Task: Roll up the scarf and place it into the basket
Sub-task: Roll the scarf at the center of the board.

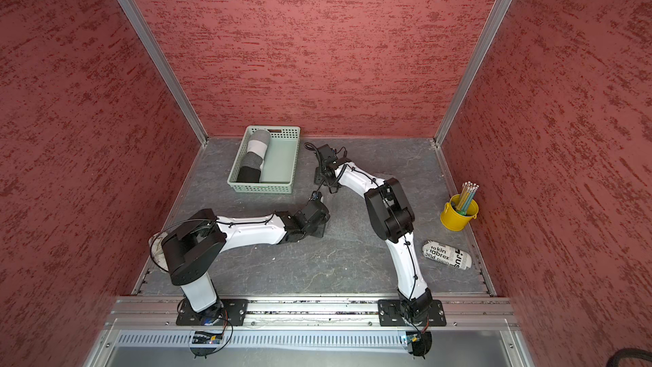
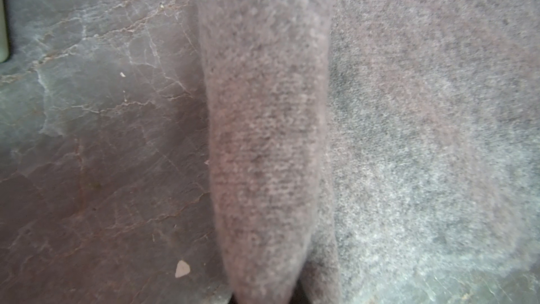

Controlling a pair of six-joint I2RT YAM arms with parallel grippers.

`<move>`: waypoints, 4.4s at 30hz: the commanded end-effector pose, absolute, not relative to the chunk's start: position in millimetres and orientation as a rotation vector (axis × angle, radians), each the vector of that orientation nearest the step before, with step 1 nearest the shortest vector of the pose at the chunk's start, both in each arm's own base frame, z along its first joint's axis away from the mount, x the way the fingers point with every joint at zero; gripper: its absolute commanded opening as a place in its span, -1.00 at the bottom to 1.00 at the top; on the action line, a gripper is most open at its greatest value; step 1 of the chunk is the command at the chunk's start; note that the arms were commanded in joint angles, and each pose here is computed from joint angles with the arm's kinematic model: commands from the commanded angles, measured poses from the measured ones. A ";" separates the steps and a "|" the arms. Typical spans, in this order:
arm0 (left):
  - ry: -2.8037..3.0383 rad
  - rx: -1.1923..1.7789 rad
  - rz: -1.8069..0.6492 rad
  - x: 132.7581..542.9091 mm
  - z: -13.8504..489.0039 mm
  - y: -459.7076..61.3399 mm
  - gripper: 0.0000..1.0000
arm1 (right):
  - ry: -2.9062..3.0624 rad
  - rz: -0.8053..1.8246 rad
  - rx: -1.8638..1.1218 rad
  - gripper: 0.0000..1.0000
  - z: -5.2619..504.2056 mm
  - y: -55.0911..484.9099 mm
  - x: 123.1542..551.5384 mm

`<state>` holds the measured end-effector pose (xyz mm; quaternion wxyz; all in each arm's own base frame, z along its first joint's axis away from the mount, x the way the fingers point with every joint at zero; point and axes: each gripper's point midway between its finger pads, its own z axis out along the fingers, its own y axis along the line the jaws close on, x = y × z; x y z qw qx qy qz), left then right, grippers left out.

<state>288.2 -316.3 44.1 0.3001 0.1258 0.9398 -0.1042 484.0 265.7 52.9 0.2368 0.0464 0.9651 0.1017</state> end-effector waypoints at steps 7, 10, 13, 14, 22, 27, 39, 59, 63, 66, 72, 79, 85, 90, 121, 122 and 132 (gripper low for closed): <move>2.542 0.328 -0.185 274.3 55.4 -293.5 -1.00 | 2.618 0.345 0.059 -0.85 66.0 276.9 489.2; 2.527 0.324 -0.137 273.7 68.0 -285.7 -1.00 | 2.484 0.620 0.055 -0.87 108.2 295.9 494.1; 2.523 0.334 -0.115 274.0 77.3 -286.6 -1.00 | 2.347 0.919 0.096 -0.90 136.3 297.6 495.0; 2.523 0.341 -0.111 274.0 78.6 -289.1 -1.00 | 2.308 1.006 0.116 -0.92 140.1 294.4 494.9; 2.543 0.461 -0.114 272.1 75.3 -334.0 -0.72 | 2.181 1.288 0.243 -1.00 113.6 257.2 485.3; 2.506 0.606 -0.267 259.3 82.9 -379.9 -0.32 | 2.186 1.259 0.282 -1.00 92.1 236.2 479.4; 2.531 0.687 -0.383 265.8 59.8 -428.7 -0.33 | 2.271 1.056 0.285 -0.48 72.7 207.1 476.9; 2.545 0.688 -0.840 257.9 97.3 -437.6 0.74 | 2.427 0.362 0.357 0.13 122.0 122.8 399.2; 2.414 0.678 -1.065 262.3 154.8 -420.5 0.99 | 2.364 0.336 0.388 0.13 145.9 114.1 385.1; 2.350 0.539 -1.173 278.7 182.2 -392.1 0.99 | 2.334 0.276 0.394 0.14 161.2 111.5 374.6; 2.500 0.081 -0.940 339.0 141.9 -310.8 0.78 | 2.328 0.148 0.322 0.16 176.9 143.3 359.8; 2.512 -0.108 -0.806 370.4 116.3 -281.4 0.58 | 2.356 -0.105 0.093 0.32 161.7 216.1 344.8; 2.427 -0.258 -0.623 369.4 132.7 -238.5 0.49 | 2.364 -0.268 -0.118 0.36 128.9 255.5 333.0; 2.377 -0.351 -0.502 354.8 146.3 -198.9 0.49 | 2.387 -0.386 -0.208 0.46 95.8 253.5 333.4; 2.253 -0.377 -0.482 335.7 187.3 -149.7 0.51 | 2.621 0.414 0.049 -1.00 46.6 251.1 338.7; 2.258 -0.369 -0.481 335.4 185.9 -151.4 0.51 | 2.601 0.509 0.077 -1.00 57.3 259.1 336.5; 2.304 -0.143 -0.532 345.4 175.5 -202.9 0.50 | 2.468 1.222 0.425 -1.00 84.7 264.0 300.6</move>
